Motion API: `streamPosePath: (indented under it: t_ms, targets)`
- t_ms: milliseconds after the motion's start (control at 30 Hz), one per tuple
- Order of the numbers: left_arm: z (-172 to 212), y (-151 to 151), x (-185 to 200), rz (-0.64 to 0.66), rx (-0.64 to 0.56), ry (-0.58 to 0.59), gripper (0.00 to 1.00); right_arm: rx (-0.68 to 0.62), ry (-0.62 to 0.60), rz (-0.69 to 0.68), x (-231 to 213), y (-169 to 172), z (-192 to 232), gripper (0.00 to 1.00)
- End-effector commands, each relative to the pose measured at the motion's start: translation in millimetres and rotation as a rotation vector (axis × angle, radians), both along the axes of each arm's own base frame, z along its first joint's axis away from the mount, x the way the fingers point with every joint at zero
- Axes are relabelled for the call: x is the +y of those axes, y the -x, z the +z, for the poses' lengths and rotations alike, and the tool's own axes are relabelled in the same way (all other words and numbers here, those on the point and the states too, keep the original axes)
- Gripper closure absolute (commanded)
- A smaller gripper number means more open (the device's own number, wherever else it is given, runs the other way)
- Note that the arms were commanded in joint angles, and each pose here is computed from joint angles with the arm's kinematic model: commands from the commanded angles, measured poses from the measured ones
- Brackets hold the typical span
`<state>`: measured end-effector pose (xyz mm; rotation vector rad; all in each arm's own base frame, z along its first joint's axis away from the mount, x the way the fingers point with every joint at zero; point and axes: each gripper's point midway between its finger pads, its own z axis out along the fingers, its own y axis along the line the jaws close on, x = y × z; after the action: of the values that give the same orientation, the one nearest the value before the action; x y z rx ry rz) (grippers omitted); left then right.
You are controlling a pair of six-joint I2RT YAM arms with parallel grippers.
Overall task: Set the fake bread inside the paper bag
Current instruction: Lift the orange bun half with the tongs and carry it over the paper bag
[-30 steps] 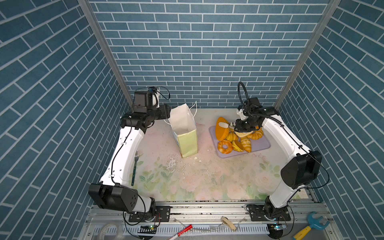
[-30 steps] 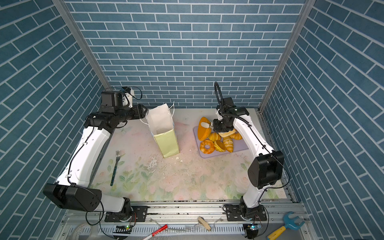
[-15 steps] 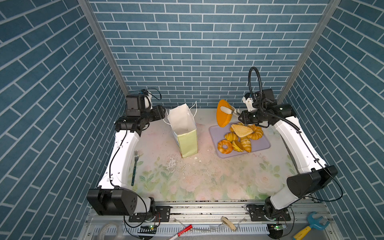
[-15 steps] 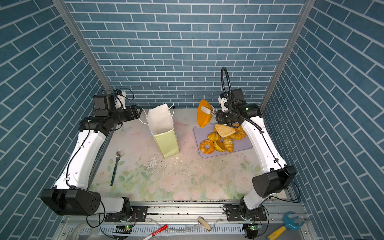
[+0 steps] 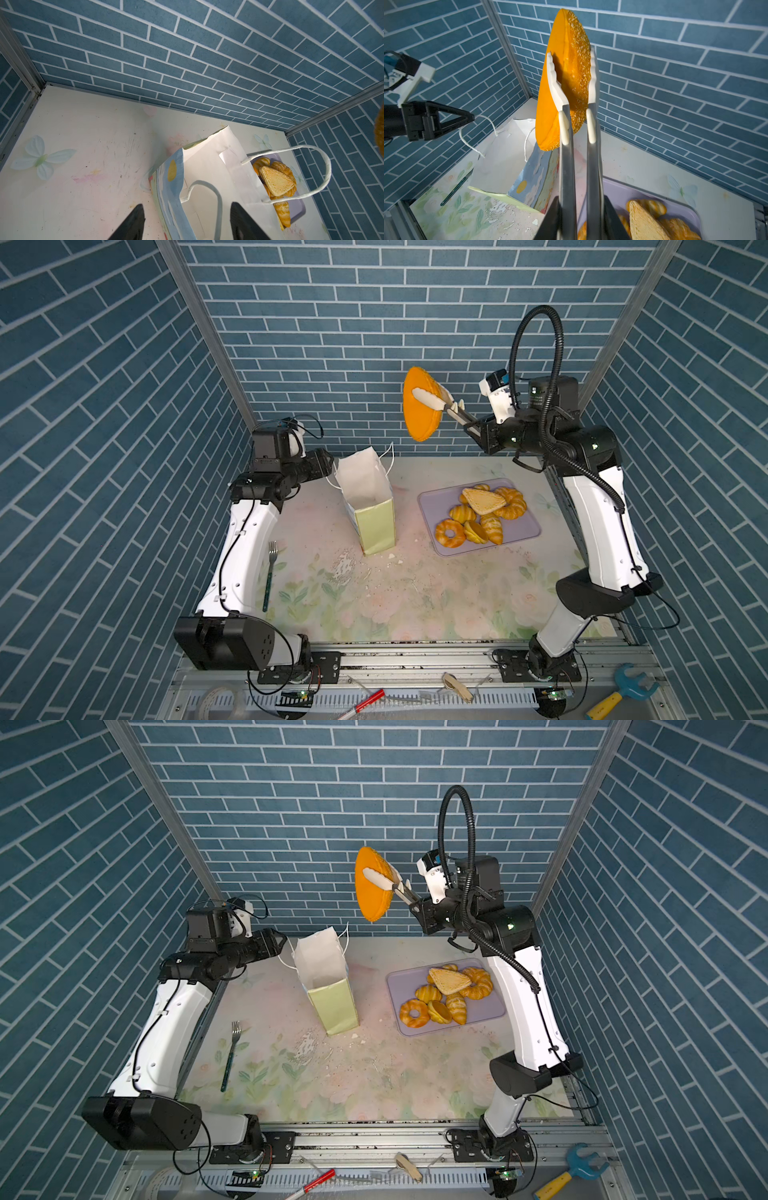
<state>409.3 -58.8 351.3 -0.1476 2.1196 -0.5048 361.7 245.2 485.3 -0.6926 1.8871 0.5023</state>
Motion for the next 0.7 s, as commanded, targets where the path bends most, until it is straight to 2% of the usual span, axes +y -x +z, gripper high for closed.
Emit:
streamPosePath:
  t_ms: [0,100,267,433,667]
  targets:
    - [-7,-6,-3,-0.012,0.008,0.021,0.35,-0.072,0.019,0.141,32,14,10,0.93]
    - [-7,-6,-4,-0.015,0.004,0.029,0.39,-0.074,0.016,0.212,55,25,7,0.94]
    - [-8,-7,-6,-0.021,0.007,0.035,0.57,-0.019,0.081,0.310,85,45,-21,0.94]
    - [-10,-8,-6,-0.021,0.010,0.044,0.71,0.040,0.120,0.340,94,57,-42,0.94]
    - [-9,-10,-9,-0.025,0.003,0.064,0.85,0.115,0.219,0.322,102,57,-81,0.94]
